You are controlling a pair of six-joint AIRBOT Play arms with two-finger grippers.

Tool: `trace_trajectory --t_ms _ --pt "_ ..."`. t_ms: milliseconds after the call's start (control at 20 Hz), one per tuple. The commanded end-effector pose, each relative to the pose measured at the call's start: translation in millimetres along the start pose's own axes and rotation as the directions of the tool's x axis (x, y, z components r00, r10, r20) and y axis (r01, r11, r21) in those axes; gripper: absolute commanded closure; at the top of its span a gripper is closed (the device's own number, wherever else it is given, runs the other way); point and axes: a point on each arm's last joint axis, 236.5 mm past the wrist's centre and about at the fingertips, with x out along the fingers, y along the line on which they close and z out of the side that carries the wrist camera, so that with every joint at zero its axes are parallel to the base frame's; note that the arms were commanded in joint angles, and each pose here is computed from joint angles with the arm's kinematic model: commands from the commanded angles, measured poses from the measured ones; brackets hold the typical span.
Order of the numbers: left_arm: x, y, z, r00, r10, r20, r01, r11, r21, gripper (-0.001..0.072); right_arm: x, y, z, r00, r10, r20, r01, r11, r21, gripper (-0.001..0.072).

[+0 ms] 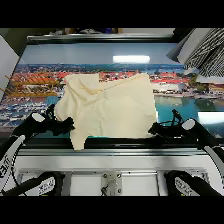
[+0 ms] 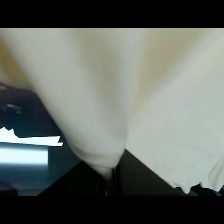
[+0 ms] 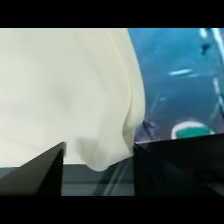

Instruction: Fold the clothes and pants, and hang the long-sleeved shirts on hangers.

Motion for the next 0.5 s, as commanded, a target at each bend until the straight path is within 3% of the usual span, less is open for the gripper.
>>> trace_trajectory --t_ms 0,50,100,150,300,450 --pt "-1 -3 -7 0.999 -0.006 -0.035 0.007 1.0 0.004 0.0656 7 12 10 0.998 0.02 0.059 -0.018 1.0 -0.021 0.0502" --pt "-5 -7 -6 0.999 -0.014 -0.043 0.014 1.0 0.014 0.0657 5 14 14 0.997 0.024 0.073 -0.022 0.999 -0.024 0.0642" --pt "-13 -15 -2 0.999 -0.025 -0.04 0.026 0.999 0.033 0.0658 0 19 20 0.995 0.035 0.095 -0.03 0.999 -0.045 0.0705" --pt "-28 -29 8 0.999 -0.045 -0.013 0.046 0.997 0.068 0.0699 -10 29 29 0.99 0.053 0.13 -0.042 0.995 -0.09 0.0705" --pt "-119 -95 43 0.974 -0.151 0.166 0.107 0.963 0.247 0.0696 -101 94 77 0.934 0.182 0.306 -0.076 0.941 -0.329 0.0705" --pt "-273 -182 35 0.857 -0.327 0.399 0.104 0.866 0.488 0.0695 -270 183 91 0.758 0.402 0.513 -0.056 0.825 -0.563 0.0706"
